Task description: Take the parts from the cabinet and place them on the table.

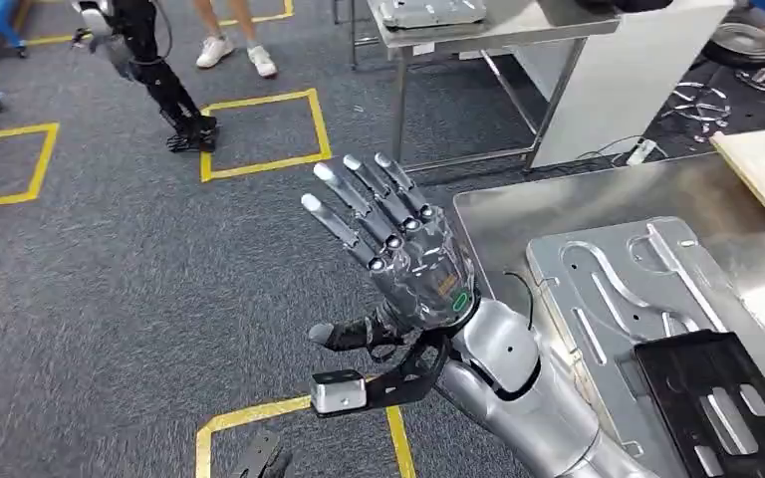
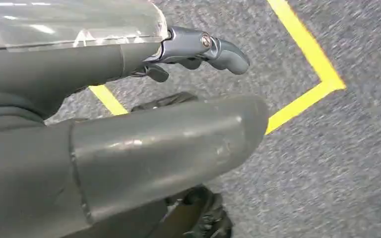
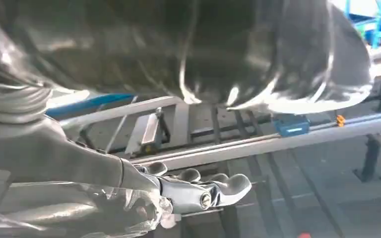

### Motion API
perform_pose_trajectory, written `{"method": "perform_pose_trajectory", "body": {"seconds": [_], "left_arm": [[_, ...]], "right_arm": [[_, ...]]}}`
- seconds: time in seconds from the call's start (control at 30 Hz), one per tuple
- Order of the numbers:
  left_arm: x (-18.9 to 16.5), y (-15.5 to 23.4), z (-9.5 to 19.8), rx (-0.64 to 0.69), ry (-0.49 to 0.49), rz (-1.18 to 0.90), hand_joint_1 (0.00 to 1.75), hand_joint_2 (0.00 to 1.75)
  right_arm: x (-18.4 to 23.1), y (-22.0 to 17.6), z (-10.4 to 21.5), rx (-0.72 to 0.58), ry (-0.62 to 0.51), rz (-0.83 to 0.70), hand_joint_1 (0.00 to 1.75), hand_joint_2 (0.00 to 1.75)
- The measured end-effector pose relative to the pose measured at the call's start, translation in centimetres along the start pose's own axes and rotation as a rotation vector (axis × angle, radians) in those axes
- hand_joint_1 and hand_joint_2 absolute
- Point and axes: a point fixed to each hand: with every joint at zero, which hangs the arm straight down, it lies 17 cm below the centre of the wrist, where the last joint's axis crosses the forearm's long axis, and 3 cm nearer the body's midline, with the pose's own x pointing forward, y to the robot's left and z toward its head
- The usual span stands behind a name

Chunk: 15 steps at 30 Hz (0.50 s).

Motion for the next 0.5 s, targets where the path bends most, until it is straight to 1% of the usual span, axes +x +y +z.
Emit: {"method": "perform_pose_trajectory", "body": {"seconds": [0.37, 0.5], "left_arm": [[0.37, 0.20, -0.15, 0.002, -0.005, -0.003, 0.00, 0.00], [-0.26, 0.19, 0.09, 0.002, 0.004, -0.001, 0.00, 0.00]], "right_arm": [[0.03, 0.06, -0.13, 0.002, -0.004, 0.001, 0.00, 0.00], [0.04, 0.02, -0.20, 0.000, -0.005, 0.001, 0.00, 0.00]]}}
